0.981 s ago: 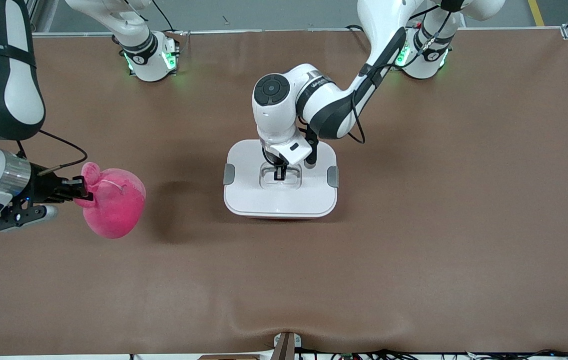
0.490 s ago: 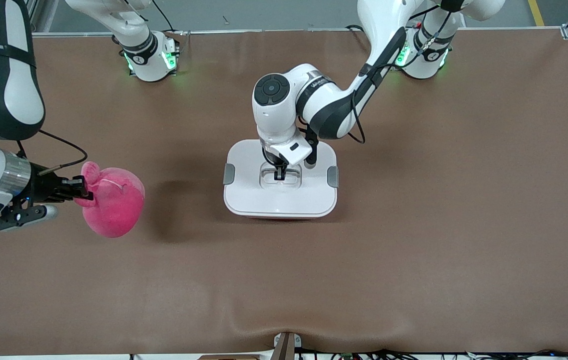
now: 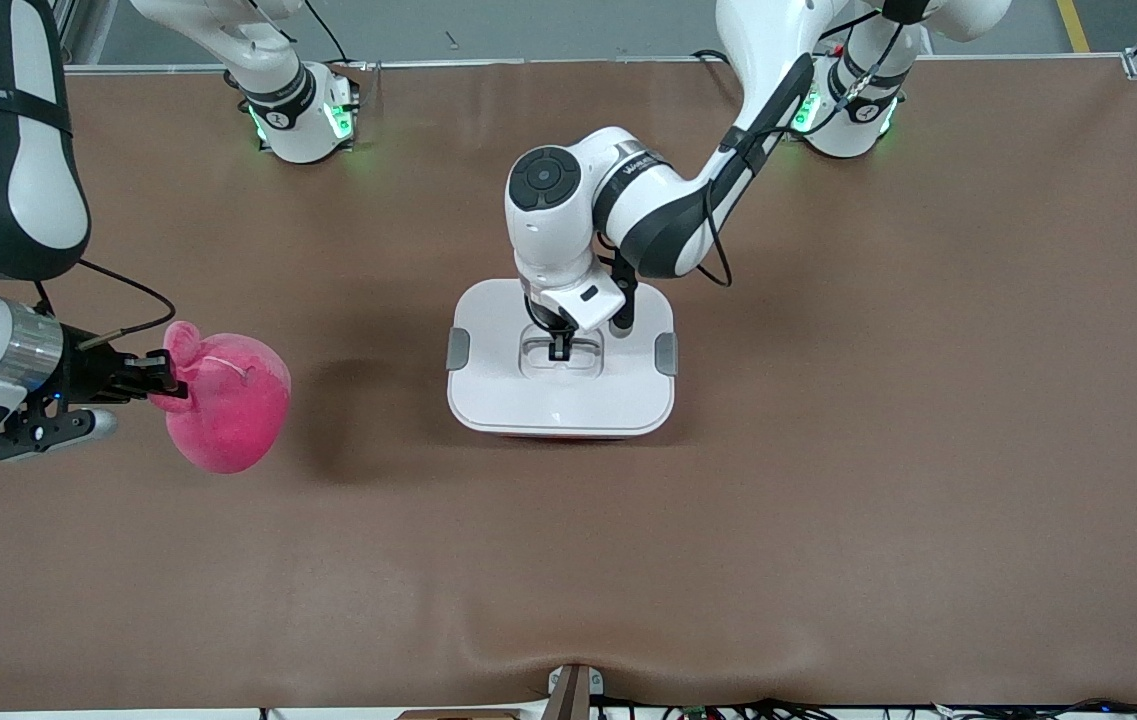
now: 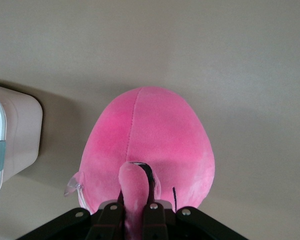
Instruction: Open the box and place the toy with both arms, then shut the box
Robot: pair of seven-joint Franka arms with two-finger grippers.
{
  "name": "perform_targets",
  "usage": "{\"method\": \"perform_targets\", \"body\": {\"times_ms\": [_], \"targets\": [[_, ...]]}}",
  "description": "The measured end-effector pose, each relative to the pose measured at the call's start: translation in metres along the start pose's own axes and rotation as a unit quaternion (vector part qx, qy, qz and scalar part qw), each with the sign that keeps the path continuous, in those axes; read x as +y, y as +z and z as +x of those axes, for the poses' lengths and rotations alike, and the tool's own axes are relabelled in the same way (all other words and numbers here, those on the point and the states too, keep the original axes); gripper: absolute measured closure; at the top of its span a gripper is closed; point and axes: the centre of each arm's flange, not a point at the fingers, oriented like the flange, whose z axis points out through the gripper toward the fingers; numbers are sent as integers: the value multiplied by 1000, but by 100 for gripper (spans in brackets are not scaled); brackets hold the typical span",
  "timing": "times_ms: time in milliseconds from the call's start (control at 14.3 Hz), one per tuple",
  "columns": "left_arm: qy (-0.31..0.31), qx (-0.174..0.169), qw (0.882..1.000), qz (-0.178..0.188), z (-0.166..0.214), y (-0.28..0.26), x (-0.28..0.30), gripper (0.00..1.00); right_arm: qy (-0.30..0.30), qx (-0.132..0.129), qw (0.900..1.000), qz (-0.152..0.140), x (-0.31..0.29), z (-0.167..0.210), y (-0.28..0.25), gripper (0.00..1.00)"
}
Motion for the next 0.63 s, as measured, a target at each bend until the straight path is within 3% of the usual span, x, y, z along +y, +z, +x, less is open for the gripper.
{"method": "perform_targets", "body": {"times_ms": [631], "targets": [[-3,-10,1000,-11,1,-19,4,93,5,-14,1000,24,-21,0,-2,88]]}}
